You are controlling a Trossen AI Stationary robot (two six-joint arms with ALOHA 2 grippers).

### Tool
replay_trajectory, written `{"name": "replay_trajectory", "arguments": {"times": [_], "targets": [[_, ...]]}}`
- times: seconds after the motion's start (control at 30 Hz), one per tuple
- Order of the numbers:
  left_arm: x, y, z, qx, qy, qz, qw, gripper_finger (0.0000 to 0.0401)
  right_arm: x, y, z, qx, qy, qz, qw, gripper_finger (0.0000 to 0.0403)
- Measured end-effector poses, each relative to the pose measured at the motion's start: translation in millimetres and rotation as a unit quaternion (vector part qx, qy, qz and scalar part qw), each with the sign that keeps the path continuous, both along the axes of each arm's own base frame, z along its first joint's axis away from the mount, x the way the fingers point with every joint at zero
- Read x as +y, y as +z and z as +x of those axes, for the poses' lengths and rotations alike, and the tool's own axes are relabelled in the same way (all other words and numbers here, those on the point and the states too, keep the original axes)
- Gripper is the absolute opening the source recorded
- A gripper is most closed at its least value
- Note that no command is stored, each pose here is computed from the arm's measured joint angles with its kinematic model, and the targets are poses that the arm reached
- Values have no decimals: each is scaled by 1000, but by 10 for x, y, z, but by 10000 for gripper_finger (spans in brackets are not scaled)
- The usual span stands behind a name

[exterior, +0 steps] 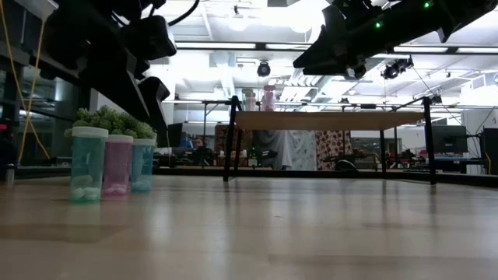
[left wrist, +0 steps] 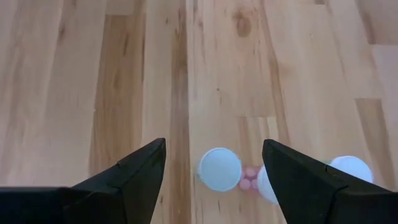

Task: Pick and place medicine bottles onto shelf by color
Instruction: Put the transparent blue medicine bottle on the shelf

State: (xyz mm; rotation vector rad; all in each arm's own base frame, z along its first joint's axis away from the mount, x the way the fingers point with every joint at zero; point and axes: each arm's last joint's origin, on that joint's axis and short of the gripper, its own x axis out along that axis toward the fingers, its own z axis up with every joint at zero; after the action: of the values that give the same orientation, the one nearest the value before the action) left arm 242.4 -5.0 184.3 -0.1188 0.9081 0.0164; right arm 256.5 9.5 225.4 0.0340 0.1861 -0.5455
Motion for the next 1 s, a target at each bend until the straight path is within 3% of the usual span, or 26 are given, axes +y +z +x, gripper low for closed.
{"name": "replay_trajectory", "arguments": {"times": [0.67,1.0], "targets": [[10,-181,57,41,2,24,999,258,0,0,0,0,0,0,1000,200],[-48,-185,47,44,-23,32,998,212,0,0,0,0,0,0,1000,200]]}}
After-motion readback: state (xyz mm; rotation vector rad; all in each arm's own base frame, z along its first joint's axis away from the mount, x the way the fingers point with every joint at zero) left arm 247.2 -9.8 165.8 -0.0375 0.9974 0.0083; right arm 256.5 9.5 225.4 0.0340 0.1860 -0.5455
